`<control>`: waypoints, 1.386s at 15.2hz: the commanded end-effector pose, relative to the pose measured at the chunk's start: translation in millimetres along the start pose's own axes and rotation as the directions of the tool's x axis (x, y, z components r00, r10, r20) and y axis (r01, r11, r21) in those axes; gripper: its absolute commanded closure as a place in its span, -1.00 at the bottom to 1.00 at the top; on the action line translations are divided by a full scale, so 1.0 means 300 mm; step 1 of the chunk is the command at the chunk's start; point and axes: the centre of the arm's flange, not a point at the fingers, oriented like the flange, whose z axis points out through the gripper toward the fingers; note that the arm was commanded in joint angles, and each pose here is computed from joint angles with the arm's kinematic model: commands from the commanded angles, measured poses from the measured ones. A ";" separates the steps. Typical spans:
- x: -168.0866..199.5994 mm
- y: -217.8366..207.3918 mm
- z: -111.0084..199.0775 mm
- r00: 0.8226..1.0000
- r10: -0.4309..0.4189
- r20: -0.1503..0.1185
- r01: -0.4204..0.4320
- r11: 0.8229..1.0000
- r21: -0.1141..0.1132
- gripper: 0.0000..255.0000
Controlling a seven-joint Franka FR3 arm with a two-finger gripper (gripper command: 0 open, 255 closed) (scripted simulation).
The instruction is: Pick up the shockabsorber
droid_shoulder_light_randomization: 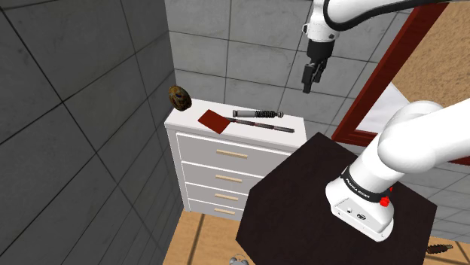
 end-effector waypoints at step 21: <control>0.555 0.374 0.638 0.864 -0.483 -0.142 0.484 0.874 -0.028 -1.00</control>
